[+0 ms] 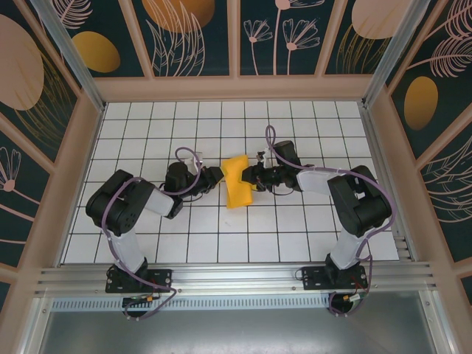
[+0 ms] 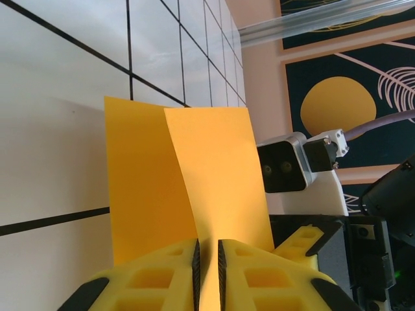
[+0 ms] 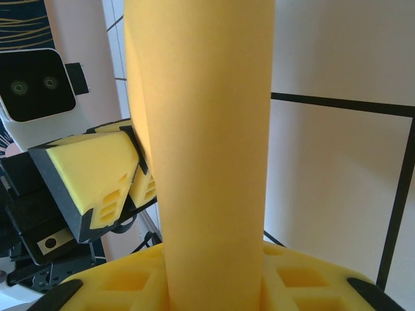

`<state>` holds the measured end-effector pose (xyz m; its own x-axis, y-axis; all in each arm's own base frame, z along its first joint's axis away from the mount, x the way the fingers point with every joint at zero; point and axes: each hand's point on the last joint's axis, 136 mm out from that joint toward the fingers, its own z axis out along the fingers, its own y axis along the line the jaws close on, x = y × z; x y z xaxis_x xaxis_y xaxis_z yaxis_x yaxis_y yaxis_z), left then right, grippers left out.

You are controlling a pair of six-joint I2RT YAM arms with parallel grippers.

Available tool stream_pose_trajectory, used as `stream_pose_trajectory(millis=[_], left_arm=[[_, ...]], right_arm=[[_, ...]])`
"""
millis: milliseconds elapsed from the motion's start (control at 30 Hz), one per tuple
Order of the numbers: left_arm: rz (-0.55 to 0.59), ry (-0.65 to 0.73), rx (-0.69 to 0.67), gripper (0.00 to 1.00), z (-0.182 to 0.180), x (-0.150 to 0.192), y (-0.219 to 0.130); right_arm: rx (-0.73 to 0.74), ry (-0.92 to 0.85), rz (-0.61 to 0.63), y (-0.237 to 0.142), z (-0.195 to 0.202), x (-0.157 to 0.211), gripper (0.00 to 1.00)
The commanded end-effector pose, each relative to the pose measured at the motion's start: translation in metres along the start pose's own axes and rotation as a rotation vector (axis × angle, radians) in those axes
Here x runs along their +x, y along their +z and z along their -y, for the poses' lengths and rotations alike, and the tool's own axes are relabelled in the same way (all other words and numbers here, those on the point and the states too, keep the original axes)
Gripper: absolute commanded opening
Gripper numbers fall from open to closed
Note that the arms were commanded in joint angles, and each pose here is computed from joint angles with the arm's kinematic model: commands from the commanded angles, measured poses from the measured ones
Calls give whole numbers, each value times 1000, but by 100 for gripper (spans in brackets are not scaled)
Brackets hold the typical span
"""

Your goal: Fold a paper plane with a square sheet of paper (pick it up from the middle)

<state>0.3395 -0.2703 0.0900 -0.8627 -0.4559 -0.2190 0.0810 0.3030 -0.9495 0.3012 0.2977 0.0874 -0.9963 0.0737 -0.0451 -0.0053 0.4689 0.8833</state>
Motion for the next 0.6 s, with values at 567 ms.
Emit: stream_pose_trajectory(millis=[567], left_arm=[[-82, 172, -190, 1, -24, -3, 19]], right_arm=[[234, -42, 36, -17, 38, -4, 56]])
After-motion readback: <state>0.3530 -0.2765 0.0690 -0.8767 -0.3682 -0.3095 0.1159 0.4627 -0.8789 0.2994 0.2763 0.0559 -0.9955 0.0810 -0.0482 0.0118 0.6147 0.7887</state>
